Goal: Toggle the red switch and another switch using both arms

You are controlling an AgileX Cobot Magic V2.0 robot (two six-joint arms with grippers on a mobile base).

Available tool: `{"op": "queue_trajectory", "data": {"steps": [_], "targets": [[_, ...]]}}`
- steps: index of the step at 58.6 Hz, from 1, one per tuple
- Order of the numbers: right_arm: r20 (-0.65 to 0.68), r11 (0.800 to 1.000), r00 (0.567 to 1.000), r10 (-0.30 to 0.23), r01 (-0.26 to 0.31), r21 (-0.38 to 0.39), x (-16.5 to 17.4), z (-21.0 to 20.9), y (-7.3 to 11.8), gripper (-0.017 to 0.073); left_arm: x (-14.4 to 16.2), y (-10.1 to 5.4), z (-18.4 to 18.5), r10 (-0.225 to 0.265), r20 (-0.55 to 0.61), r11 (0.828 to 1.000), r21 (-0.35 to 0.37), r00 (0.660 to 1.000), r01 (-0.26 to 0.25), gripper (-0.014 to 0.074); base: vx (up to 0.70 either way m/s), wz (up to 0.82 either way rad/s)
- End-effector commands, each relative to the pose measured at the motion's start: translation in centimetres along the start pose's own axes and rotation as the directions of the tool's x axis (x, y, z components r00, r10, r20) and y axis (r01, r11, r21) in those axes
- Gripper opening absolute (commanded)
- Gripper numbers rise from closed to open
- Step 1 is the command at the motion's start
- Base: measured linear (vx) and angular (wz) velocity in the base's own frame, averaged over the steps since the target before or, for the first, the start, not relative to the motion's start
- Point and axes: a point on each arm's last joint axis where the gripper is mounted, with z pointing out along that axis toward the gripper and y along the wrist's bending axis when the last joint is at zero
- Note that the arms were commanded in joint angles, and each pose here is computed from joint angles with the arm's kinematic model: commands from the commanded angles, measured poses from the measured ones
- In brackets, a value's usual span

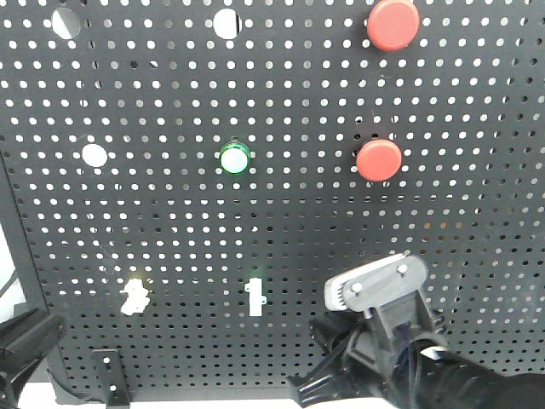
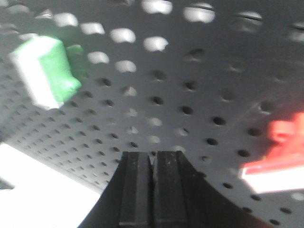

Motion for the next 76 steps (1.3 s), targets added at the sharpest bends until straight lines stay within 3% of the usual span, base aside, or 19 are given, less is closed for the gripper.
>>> {"op": "queue_trajectory", "data": {"steps": [1, 6, 10, 15, 21, 31, 47, 49, 54, 61, 69, 76], "targets": [[0.100, 0.999, 0.995, -0.007, 0.004, 0.034, -2.2, -2.1, -0.7, -0.0006, -1.9, -0.1, -0.2, -0.020, 0.125, 1.000, 0.013, 0.992, 0.019, 0.0002, 0.00, 0.00], [0.122, 0.999, 0.992, 0.013, -0.019, 0.050, -1.7, -4.1, -1.2, -0.0006, -1.9, -0.1, -0.2, -0.020, 0.125, 1.000, 0.013, 0.992, 0.019, 0.0002, 0.00, 0.00], [0.174, 0.993, 0.984, 0.025, -0.044, 0.107, -1.4, -6.3, -2.1, -0.0006, -1.9, -0.1, -0.2, -0.020, 0.125, 1.000, 0.013, 0.992, 0.019, 0.0002, 0.00, 0.00], [0.285, 0.974, 0.958, 0.032, -0.093, 0.205, -1.5, -9.9, -3.7, -0.0006, -1.9, -0.1, -0.2, -0.020, 0.125, 1.000, 0.013, 0.992, 0.019, 0.0002, 0.00, 0.00], [0.360, 0.963, 0.932, 0.048, -0.139, 0.230, -1.8, -12.2, -4.4, -0.0006, -1.9, -0.1, -0.2, -0.020, 0.125, 1.000, 0.013, 0.992, 0.019, 0.0002, 0.00, 0.00], [0.348, 0.965, 0.937, 0.027, -0.116, 0.236, -1.7, -12.0, -4.3, -0.0006, -1.9, -0.1, -0.2, -0.021, 0.125, 1.000, 0.013, 0.992, 0.020, 0.0002, 0.00, 0.00], [0.366, 0.941, 0.930, 0.043, -0.161, 0.298, -1.8, -12.3, -5.0, -0.0006, -1.7, -0.1, 0.0, -0.021, 0.111, 1.000, 0.012, 0.994, 0.019, 0.0002, 0.00, 0.00], [0.364, 0.940, 0.930, 0.056, -0.172, 0.295, -1.7, -12.3, -5.0, -0.0006, -1.7, -0.1, 0.0, -0.021, 0.110, 1.000, 0.012, 0.994, 0.019, 0.0002, 0.00, 0.00], [0.355, 0.937, 0.923, 0.148, -0.245, 0.249, -1.4, -12.1, -4.8, -0.0006, -1.7, -0.1, 0.0, -0.021, 0.110, 1.000, 0.012, 0.994, 0.019, 0.0002, 0.00, 0.00], [0.338, 0.926, 0.916, 0.217, -0.303, 0.227, -1.1, -12.0, -4.8, -0.0006, -1.7, -0.1, 0.0, -0.021, 0.110, 1.000, 0.012, 0.994, 0.019, 0.0002, 0.00, 0.00], [0.329, 0.911, 0.906, 0.266, -0.348, 0.223, -0.9, -12.0, -4.8, -0.0006, -1.7, -0.1, 0.0, -0.021, 0.110, 1.000, 0.012, 0.994, 0.019, 0.0002, 0.00, 0.00], [0.327, 0.909, 0.905, 0.271, -0.353, 0.221, -0.9, -11.9, -4.8, -0.0006, -1.7, -0.1, 0.0, -0.021, 0.110, 1.000, 0.012, 0.994, 0.019, 0.0002, 0.00, 0.00]]}}
